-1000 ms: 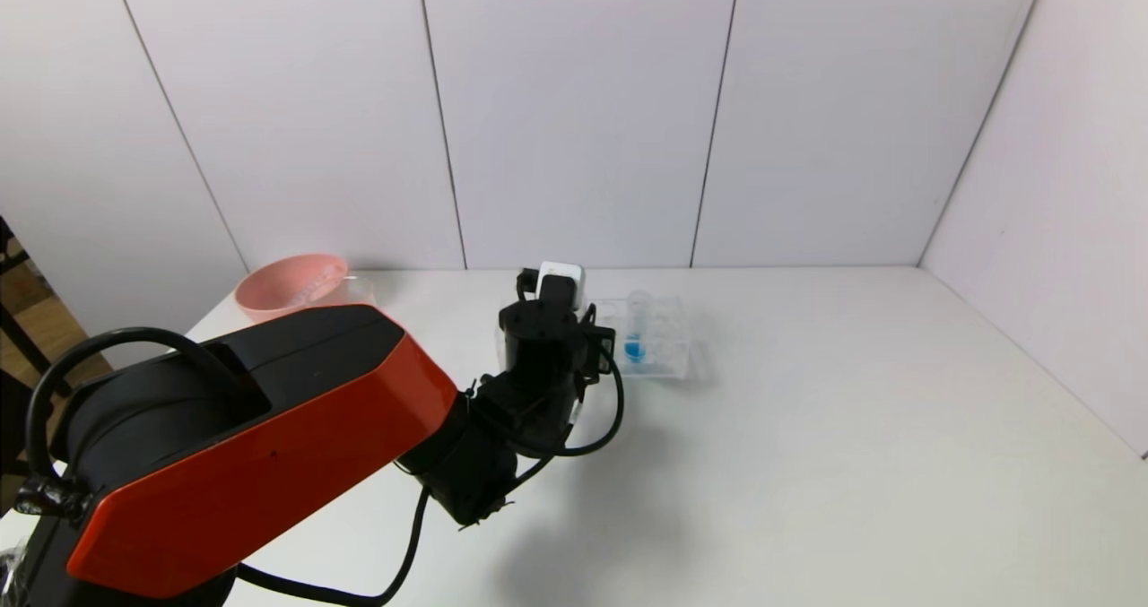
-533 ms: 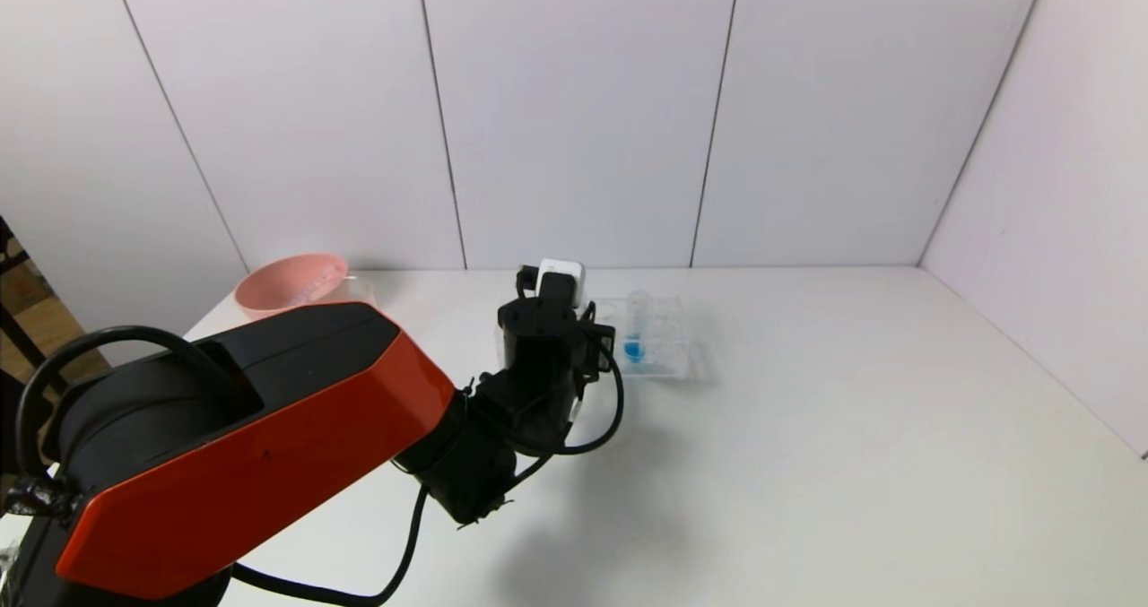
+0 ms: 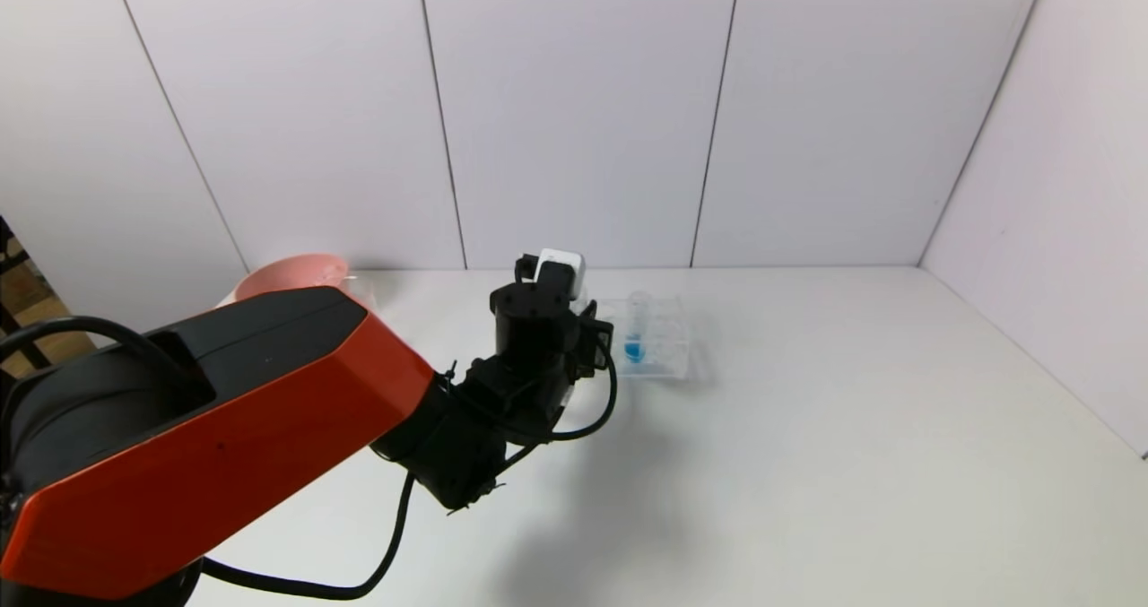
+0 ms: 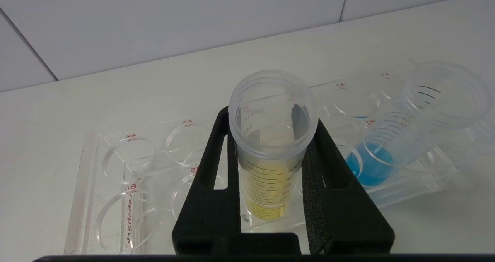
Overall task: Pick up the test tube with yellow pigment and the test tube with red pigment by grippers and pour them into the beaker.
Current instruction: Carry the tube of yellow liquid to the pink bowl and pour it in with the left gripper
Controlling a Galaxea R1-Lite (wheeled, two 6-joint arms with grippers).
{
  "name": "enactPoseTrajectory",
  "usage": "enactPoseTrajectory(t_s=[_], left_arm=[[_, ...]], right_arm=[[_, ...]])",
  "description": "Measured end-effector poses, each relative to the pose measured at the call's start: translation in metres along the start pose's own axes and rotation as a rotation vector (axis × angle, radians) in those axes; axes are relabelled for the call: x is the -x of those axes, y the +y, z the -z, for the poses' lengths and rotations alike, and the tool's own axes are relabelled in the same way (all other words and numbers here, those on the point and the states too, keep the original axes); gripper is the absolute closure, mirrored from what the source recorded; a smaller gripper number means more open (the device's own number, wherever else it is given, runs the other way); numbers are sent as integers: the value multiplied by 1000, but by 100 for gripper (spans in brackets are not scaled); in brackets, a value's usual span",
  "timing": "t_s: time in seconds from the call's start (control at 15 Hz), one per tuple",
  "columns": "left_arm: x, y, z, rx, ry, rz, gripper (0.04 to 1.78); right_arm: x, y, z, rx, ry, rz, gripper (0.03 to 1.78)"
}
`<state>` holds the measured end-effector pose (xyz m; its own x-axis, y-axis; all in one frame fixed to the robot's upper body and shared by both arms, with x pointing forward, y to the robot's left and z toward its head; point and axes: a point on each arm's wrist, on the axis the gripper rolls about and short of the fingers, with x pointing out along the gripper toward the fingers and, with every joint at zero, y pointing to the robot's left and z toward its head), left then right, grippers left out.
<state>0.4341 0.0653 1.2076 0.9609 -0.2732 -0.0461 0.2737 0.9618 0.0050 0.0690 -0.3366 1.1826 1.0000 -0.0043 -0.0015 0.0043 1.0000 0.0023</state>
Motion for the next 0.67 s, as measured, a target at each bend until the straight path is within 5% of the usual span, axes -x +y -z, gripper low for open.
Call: enactPoseTrajectory(t_s=[0.67], left_arm=[[-3,9,-22,-20,39,25,136]], right_arm=[[0,0,0,0,0,0,170]])
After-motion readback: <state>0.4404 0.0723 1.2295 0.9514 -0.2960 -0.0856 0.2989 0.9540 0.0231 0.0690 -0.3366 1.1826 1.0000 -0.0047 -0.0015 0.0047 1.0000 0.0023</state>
